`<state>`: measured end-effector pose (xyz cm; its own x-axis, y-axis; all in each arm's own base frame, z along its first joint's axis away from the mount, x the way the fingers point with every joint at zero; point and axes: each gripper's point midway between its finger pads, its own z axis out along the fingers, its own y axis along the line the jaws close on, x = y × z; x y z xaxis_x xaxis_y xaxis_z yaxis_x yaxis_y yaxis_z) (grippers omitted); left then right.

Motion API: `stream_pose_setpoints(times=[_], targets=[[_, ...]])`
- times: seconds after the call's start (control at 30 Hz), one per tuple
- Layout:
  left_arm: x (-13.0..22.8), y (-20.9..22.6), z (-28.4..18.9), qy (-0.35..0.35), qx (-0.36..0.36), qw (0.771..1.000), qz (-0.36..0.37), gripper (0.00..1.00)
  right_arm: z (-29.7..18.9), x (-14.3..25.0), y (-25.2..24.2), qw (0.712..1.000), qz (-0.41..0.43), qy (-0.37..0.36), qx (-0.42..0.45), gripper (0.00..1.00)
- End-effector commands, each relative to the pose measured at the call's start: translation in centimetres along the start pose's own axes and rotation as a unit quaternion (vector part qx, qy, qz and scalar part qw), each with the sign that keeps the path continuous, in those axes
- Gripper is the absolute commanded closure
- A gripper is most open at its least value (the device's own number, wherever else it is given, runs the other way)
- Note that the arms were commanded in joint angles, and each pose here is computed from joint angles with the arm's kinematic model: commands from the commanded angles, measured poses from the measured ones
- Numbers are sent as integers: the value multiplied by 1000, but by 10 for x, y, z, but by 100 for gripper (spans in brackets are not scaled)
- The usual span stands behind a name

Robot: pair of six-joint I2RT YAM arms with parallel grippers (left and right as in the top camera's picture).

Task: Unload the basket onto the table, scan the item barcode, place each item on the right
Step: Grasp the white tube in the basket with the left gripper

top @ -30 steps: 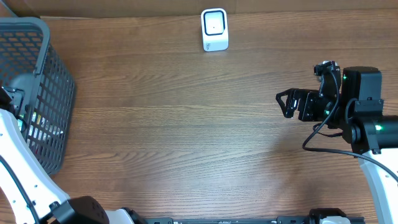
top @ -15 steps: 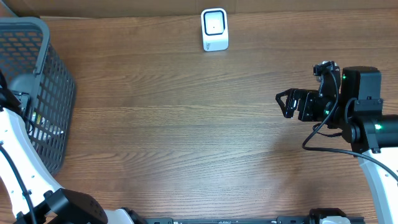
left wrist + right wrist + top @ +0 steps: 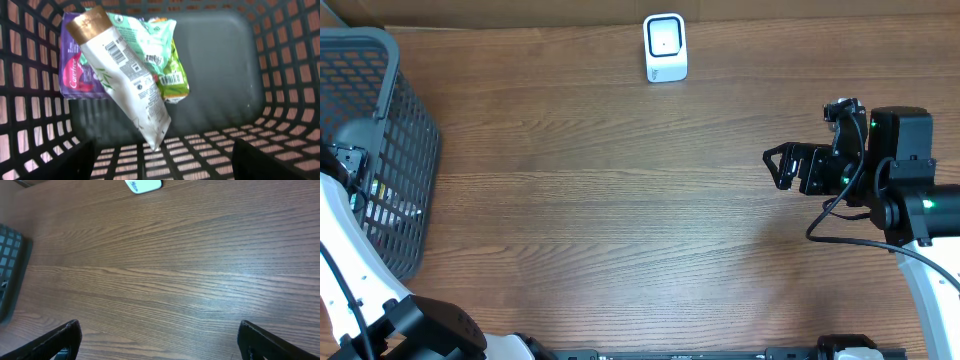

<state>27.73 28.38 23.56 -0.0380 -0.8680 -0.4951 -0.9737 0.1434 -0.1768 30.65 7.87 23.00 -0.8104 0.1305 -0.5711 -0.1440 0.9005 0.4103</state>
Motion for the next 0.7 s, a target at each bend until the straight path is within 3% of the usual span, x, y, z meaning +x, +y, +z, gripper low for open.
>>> stream_pose_setpoints(times=[0.0,0.23,0.37,0.67], targets=[[-18,-14,-31,-22,45,999,5,20,-5,-8,5,1000,-11,-12,-4,0],[-23,-9,-31,-27,39,999,-21,16,-5,-3,4,1000,-7,-2,-2,0],[-17,8,-4,5,6,998,-61,15,-4,0,3,1000,-14,4,-1,0],[5,39,62,78,-58,993,-72,17,4,4,-1,1000,-6,21,2,0]])
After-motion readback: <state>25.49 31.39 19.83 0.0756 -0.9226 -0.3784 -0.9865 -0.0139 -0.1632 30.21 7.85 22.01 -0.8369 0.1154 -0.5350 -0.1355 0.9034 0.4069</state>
